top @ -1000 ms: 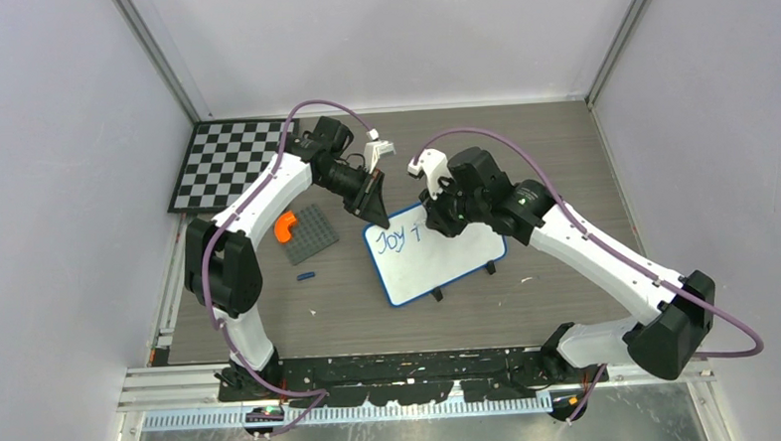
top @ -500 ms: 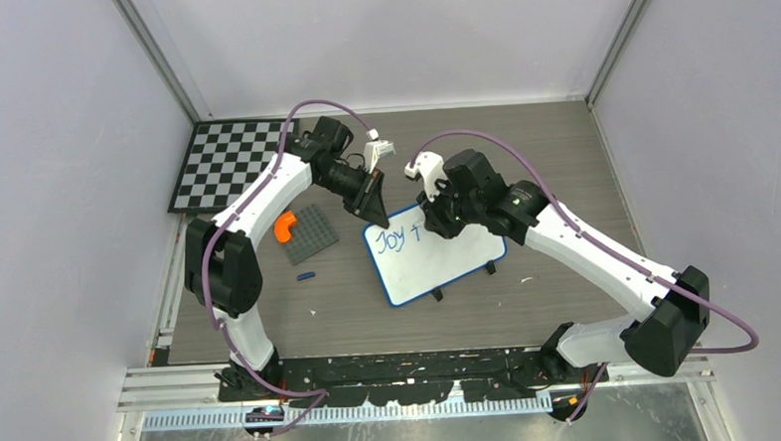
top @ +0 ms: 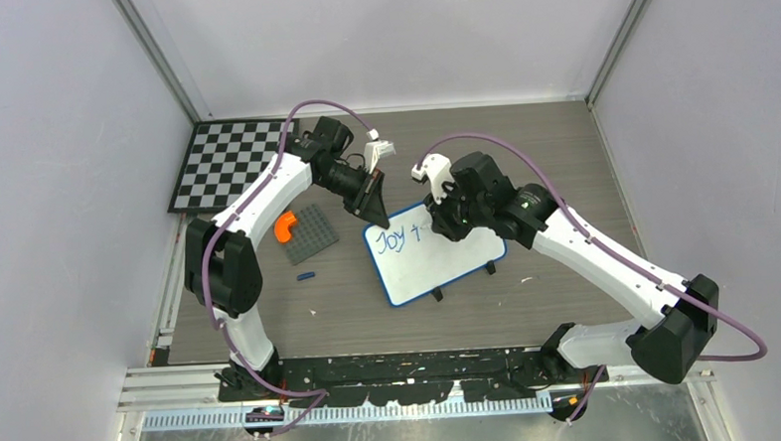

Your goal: Write a sentence on the whiteboard

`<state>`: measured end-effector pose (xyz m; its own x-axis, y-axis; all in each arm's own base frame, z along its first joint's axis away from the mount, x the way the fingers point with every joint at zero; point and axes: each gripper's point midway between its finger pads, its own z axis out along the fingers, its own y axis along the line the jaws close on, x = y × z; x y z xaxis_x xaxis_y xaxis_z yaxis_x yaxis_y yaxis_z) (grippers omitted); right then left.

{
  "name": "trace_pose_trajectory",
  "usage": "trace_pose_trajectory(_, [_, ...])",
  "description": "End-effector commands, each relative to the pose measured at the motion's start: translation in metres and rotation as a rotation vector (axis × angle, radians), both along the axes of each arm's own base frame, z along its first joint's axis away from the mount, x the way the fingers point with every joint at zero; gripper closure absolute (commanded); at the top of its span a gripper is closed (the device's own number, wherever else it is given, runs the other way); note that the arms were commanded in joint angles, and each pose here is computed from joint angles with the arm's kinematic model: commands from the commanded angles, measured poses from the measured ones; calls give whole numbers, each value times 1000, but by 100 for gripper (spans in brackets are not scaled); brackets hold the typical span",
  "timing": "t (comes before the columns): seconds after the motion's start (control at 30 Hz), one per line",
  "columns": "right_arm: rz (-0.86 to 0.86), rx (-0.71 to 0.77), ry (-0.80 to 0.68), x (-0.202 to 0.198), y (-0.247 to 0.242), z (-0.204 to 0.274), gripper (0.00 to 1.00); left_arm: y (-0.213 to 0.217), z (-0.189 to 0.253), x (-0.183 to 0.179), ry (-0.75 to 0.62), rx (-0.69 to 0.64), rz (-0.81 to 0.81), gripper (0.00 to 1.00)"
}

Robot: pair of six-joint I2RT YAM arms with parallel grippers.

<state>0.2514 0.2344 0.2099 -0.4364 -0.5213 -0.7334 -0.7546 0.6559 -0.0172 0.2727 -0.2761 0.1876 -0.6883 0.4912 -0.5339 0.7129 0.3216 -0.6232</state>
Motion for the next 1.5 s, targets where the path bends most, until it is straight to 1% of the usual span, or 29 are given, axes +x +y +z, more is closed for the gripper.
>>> trace_pose_trajectory(0.0, [-5, 23, -46, 9, 4, 11, 100, -2, -5, -5, 0, 32, -11, 100])
trace_pose_trajectory(0.23, [-16, 7, -42, 17, 7, -3, 100, -2, -5, -5, -4, 31, -11, 100])
trace_pose_trajectory(0.63, [-13, -42, -6, 5, -5, -28, 100, -2, -7, -5, 0, 31, -11, 100])
trace_pose_trajectory(0.73, [-11, -36, -11, 6, -4, -25, 100, -2, -7, -5, 2, 31, -10, 100])
trace_pose_trajectory(1.07, [-3, 43, -49, 13, 10, 13, 100, -3, -6, -5, 1, 28, -11, 100])
trace_pose_trajectory(1.47, [-32, 7, -70, 22, 6, 7, 100, -2, -6, -5, -3, 32, -10, 100])
